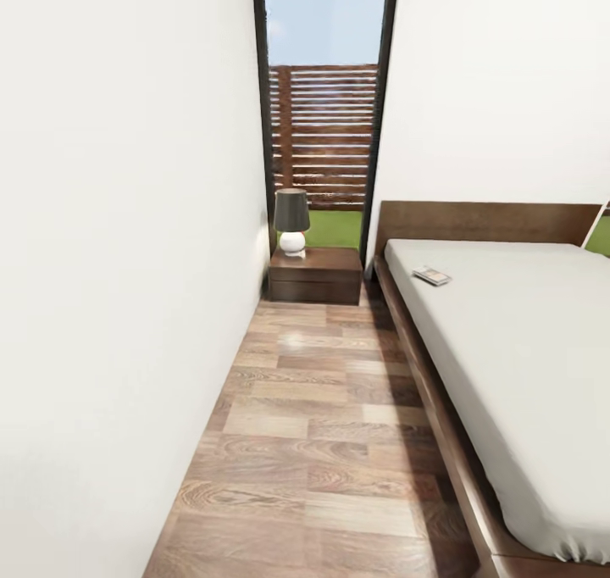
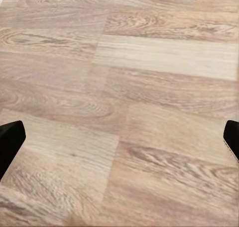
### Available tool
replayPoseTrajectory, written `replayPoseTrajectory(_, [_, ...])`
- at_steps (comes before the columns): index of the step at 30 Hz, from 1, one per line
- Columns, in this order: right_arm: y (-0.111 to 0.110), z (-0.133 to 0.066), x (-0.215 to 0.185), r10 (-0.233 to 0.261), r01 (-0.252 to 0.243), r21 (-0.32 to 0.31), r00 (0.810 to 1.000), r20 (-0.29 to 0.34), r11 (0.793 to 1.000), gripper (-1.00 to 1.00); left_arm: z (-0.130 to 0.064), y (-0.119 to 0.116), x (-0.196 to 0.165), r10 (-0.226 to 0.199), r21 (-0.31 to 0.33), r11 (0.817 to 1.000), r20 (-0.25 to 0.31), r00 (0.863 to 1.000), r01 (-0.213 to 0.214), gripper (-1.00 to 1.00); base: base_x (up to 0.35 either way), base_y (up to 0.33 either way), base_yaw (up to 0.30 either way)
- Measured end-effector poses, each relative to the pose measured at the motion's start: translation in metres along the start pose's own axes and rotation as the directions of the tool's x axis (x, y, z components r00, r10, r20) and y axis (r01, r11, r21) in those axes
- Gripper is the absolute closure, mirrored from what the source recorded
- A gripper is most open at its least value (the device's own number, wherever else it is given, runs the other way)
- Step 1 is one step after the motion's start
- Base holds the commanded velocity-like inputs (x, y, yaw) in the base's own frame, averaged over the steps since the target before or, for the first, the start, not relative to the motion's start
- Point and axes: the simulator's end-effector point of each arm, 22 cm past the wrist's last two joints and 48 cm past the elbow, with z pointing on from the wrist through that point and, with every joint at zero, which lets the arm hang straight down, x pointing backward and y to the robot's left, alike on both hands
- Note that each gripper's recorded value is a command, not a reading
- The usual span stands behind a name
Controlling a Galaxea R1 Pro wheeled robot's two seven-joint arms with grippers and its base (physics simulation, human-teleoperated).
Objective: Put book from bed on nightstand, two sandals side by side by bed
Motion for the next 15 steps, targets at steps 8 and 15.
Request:
replayPoseTrajectory(8, [0.0004, 0.0, 0.0, 0.0, 0.0, -0.002, 1.0, 0.0, 1.0, -1.0, 0.0, -0.0001, 0.0, 0.0, 0.0, 1.0, 0.0, 1.0, 0.0, -1.0, 0.311, 0.0, 0.0])
replayPoseTrajectory(15, [0.0005, 0.0, 0.0001, 0.0, 0.0, -0.002, 1.0, -0.001, 1.0, -1.0, 0.0, -0.0001, 0.0, 0.0, 0.0, 1.0, 0.0, 1.0, 0.0, -1.0, 0.316, 0.0, 0.0])
